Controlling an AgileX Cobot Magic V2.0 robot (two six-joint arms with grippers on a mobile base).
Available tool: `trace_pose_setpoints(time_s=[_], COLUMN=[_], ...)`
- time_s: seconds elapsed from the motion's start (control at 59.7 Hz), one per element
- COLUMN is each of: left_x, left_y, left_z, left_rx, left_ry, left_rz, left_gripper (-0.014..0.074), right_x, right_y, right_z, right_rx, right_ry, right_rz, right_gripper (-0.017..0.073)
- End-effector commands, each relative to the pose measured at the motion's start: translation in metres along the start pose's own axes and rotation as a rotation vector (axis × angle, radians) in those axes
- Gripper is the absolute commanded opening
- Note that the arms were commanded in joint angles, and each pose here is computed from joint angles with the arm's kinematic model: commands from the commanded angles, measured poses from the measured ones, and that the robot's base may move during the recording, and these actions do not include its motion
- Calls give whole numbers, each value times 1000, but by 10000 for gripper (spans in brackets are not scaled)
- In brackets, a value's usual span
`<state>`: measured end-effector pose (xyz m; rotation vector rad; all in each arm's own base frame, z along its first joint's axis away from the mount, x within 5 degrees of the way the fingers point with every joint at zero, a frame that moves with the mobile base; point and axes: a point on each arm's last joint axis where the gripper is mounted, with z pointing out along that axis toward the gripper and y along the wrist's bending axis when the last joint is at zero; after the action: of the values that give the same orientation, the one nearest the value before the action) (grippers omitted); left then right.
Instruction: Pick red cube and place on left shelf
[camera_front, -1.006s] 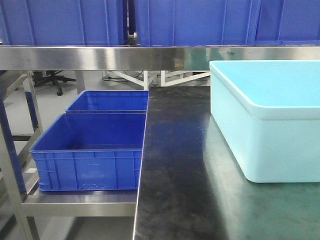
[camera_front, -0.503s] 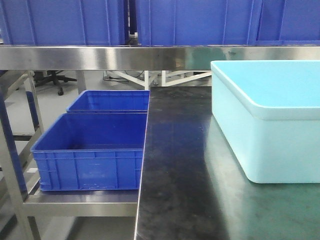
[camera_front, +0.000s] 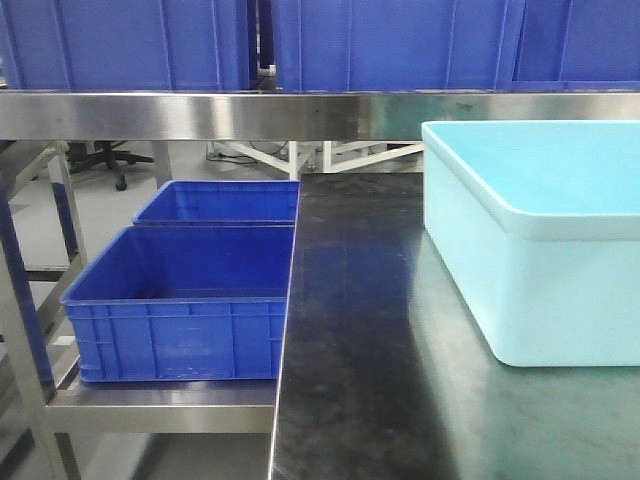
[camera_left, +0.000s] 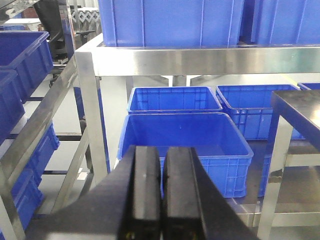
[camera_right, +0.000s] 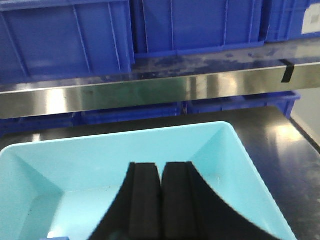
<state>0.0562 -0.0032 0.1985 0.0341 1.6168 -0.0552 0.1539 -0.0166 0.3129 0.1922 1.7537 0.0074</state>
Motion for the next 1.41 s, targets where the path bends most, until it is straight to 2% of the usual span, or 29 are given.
trace_pose_setpoints(time_s=[0.0, 0.134, 0.319, 0.469, 0.587, 0.637, 0.704, 0.872, 1.073, 1.291, 1.391], left_x=[-1, -1, -1, -1, -1, -1, -1, -1, -1, -1, -1], left_y=[0, 0, 0, 0, 0, 0, 0, 0, 0, 0, 0], left_z=[0, 0, 0, 0, 0, 0, 0, 0, 0, 0, 0], left_rx=[9, 9, 9, 9, 9, 9, 9, 9, 9, 9, 9], left_ry=[-81, -81, -81, -81, -81, -81, -81, -81, -81, -81, -81], left_rz=[-4, -4, -4, -4, -4, -4, -4, -4, -4, -4, -4], left_gripper=[101, 101, 101, 101, 101, 101, 101, 101, 101, 101, 101], right_x=[-31, -45, -45, -42, -38, -37, -35, -30, -21, -16, -13], right_y=[4, 8, 11, 11, 13, 15, 19, 31, 41, 39, 36], right_z=[25, 63, 108, 128, 135, 136, 137, 140, 145, 150, 152], right_rx=[-5, -6, -4, -3, -7, -25, -44, -89, -111, -94, -77], right_ry=[24, 275, 594, 768, 790, 792, 799, 815, 845, 872, 879], right_rz=[1, -6, -6, -7, -10, -41, -69, -121, -207, -248, -284], right_gripper=[48, 48, 48, 48, 82, 132, 236, 629, 613, 613, 613])
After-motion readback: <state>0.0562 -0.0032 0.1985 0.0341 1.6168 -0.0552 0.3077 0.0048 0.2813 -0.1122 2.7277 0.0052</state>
